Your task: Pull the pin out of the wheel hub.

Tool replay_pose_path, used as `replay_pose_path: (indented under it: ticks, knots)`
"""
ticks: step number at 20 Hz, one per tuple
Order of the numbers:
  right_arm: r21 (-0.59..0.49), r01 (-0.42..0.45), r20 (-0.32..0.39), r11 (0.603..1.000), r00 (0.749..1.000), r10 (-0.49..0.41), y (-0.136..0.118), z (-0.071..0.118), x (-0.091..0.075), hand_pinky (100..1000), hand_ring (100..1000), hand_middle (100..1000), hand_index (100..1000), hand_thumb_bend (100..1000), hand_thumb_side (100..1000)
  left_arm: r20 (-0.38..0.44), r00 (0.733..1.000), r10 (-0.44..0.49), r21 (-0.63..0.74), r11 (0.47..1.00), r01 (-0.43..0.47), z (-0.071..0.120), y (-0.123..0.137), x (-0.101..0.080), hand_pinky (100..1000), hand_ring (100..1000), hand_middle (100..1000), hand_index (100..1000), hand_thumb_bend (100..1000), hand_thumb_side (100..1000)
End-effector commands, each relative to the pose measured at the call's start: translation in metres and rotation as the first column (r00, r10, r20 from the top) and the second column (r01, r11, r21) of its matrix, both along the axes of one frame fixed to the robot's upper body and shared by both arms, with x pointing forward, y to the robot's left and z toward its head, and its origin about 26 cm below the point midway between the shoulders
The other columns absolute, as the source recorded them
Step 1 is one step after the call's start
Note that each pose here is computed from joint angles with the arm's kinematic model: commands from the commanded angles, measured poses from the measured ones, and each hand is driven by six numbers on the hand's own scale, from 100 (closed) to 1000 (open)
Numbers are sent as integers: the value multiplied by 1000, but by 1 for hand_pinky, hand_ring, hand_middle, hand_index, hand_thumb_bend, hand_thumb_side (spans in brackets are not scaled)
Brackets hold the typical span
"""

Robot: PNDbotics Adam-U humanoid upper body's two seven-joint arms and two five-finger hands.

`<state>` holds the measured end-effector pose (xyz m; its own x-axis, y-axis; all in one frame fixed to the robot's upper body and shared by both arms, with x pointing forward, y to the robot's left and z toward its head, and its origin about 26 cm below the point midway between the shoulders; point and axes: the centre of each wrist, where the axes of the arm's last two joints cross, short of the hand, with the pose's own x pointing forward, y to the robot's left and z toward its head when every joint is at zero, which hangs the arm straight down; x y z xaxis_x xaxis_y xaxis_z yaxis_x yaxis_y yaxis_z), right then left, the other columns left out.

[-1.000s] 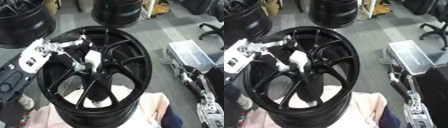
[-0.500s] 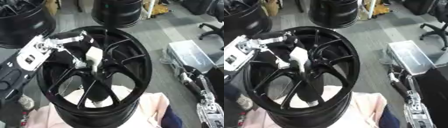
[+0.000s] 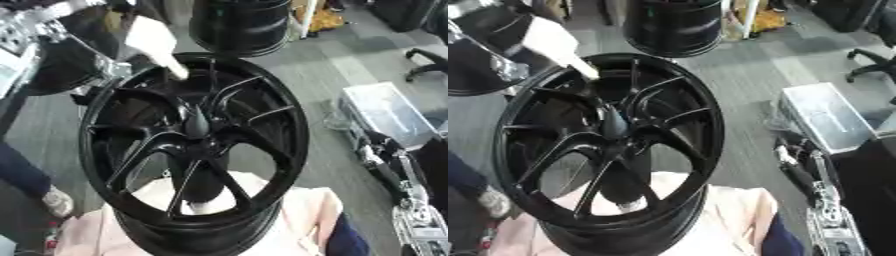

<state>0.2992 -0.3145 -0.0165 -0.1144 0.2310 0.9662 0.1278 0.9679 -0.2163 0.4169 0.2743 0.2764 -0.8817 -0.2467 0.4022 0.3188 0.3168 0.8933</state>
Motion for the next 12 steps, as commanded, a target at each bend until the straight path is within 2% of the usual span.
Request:
replay_pose_path:
  ticks: [1, 2, 3, 4, 6, 8, 9, 10, 11, 12]
  knots:
    - [-25, 19, 17, 1000, 1000, -18, -9, 7, 1, 676, 626, 682, 796, 151, 453, 159, 986, -59, 155, 987, 34, 25, 53, -23, 757, 539, 393, 592, 118, 171]
    - [-25, 21, 17, 999, 1000, -20, -9, 7, 1, 676, 626, 682, 796, 151, 453, 148, 989, -6, 132, 991, -14, 21, 67, -31, 757, 539, 393, 592, 118, 171]
    - [-25, 26, 18, 999, 1000, -26, -10, 7, 1, 676, 626, 682, 796, 151, 453, 108, 991, 80, 108, 990, -91, 7, 88, -39, 756, 535, 401, 598, 100, 218]
    - [-24, 30, 19, 999, 999, -29, -10, 7, 1, 676, 626, 682, 796, 151, 453, 80, 985, 153, 91, 983, -160, -4, 105, -49, 756, 535, 401, 598, 100, 218]
    - [-22, 42, 23, 999, 999, -42, -12, 8, 1, 676, 626, 681, 795, 150, 455, -11, 944, 330, 65, 942, -328, -37, 142, -69, 756, 532, 404, 600, 100, 277]
    - [-21, 57, 26, 998, 998, -57, -15, 8, 0, 676, 626, 681, 795, 148, 456, -80, 868, 490, 91, 871, -483, -70, 171, -90, 760, 547, 429, 624, 100, 293]
    - [-20, 63, 27, 998, 998, -63, -16, 8, 0, 676, 626, 681, 795, 148, 456, -99, 824, 558, 127, 829, -545, -86, 182, -100, 770, 593, 502, 692, 122, 330]
    - [-20, 67, 26, 998, 997, -66, -16, 8, 0, 676, 626, 681, 795, 148, 456, -98, 781, 617, 170, 783, -598, -100, 191, -109, 770, 593, 502, 692, 122, 330]
    - [-18, 69, 27, 997, 997, -69, -16, 8, 0, 676, 626, 681, 796, 149, 456, -105, 730, 675, 206, 733, -648, -116, 199, -117, 786, 649, 595, 759, 219, 511]
    - [-17, 69, 27, 997, 997, -69, -16, 8, 0, 676, 626, 681, 796, 149, 456, -113, 673, 731, 240, 677, -695, -132, 206, -126, 796, 669, 621, 777, 246, 569]
